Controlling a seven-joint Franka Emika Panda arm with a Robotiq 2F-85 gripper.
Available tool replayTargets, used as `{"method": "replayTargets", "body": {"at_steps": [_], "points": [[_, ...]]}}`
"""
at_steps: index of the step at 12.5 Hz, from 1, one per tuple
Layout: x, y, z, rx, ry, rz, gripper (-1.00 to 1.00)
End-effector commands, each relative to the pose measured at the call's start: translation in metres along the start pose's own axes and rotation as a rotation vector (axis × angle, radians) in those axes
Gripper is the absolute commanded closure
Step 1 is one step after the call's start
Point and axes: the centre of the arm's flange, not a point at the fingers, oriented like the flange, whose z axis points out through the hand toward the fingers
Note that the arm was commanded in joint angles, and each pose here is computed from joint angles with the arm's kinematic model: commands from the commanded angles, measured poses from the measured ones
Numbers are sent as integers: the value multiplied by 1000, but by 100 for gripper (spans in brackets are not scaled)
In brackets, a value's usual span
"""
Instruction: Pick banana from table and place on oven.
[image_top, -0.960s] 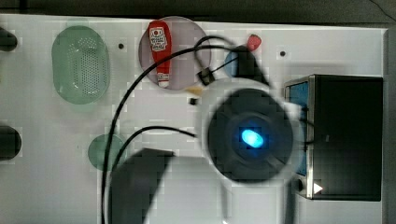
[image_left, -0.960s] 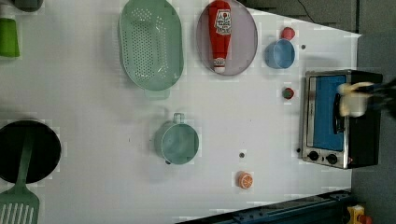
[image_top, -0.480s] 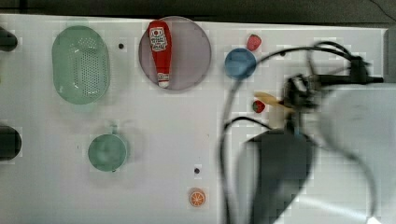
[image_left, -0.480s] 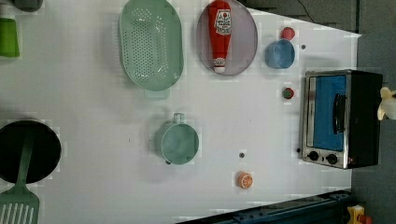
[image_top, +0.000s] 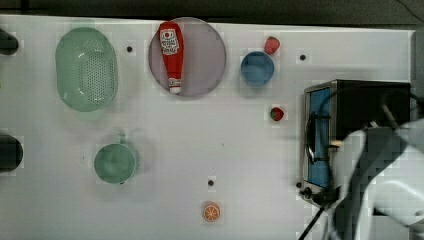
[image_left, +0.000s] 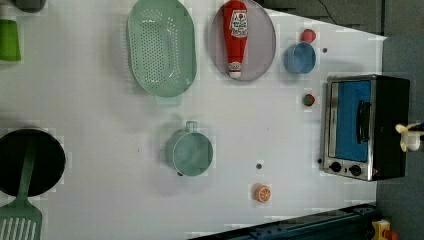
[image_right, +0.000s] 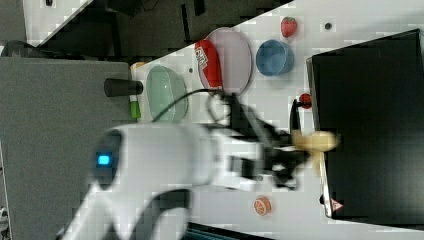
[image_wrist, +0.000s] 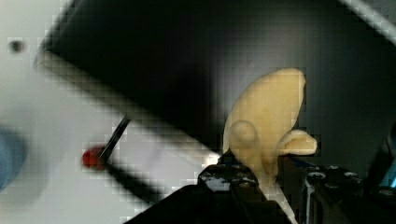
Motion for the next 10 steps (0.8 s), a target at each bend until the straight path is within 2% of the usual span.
{"method": "replayTargets", "body": {"at_steps": [1, 2, 3, 7, 8, 9, 10], "points": [[18, -2, 0, 26, 87, -267, 61], [23, -2, 14, 6, 90, -295, 51], [25, -3, 25, -7, 78, -313, 32], [27, -8, 36, -13, 65, -312, -58], [29, -6, 30, -8, 75, -309, -81], [32, -3, 12, 4, 105, -322, -99], [34, -1, -13, 17, 138, -353, -100]]}}
